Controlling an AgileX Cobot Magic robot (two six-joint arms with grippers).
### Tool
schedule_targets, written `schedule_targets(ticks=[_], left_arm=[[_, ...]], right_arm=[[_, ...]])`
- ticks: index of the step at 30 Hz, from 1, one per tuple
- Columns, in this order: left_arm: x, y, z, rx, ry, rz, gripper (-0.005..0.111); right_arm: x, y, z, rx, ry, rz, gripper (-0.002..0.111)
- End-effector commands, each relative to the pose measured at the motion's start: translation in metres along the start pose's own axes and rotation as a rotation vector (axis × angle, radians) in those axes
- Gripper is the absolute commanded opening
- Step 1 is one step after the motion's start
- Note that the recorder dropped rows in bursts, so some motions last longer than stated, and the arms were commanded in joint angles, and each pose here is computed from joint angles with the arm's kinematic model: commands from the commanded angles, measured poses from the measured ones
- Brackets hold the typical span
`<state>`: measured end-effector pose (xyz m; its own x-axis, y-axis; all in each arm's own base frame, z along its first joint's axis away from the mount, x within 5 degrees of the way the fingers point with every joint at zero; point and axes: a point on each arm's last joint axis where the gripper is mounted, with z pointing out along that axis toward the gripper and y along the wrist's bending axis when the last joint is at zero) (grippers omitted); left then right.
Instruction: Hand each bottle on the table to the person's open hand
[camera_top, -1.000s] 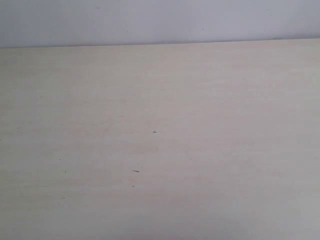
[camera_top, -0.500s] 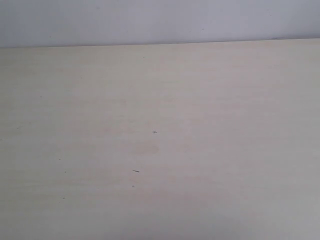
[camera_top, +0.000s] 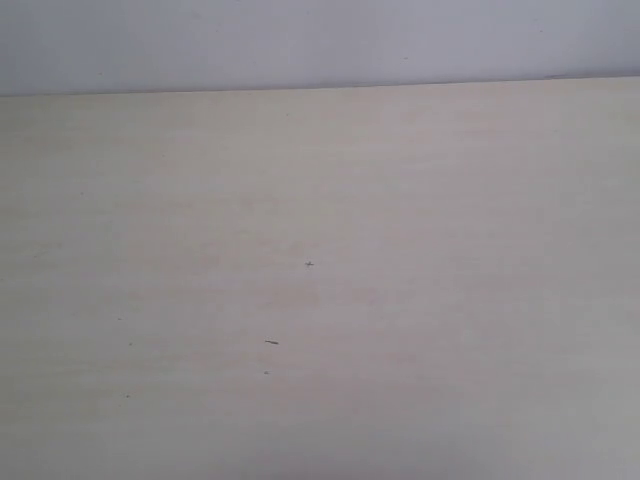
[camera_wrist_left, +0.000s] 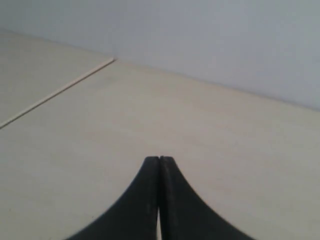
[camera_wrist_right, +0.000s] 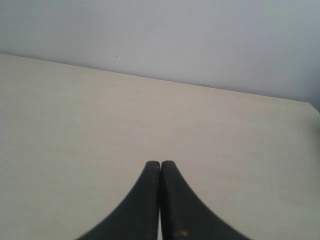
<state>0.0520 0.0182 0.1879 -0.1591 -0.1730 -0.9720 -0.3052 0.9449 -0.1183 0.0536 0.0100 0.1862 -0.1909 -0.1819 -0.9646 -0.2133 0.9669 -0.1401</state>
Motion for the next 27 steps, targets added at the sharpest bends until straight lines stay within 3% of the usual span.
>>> schedule_targets(ticks=[1, 6, 14, 27], left_arm=[[0.006, 0.003, 0.0, -0.034, 0.058, 0.01, 0.0], [0.007, 0.003, 0.0, -0.027, 0.063, 0.012, 0.0], [0.008, -0.009, -0.001, 0.182, 0.087, 0.061, 0.0], [0.008, -0.009, -0.001, 0.182, 0.087, 0.061, 0.0]], right_arm=[[0.0, 0.0, 0.0, 0.0, -0.015, 0.0, 0.0], [0.0, 0.0, 0.0, 0.0, -0.015, 0.0, 0.0], [0.001, 0.0, 0.0, -0.001, -0.006, 0.0, 0.0], [0.001, 0.0, 0.0, -0.001, -0.006, 0.0, 0.0]])
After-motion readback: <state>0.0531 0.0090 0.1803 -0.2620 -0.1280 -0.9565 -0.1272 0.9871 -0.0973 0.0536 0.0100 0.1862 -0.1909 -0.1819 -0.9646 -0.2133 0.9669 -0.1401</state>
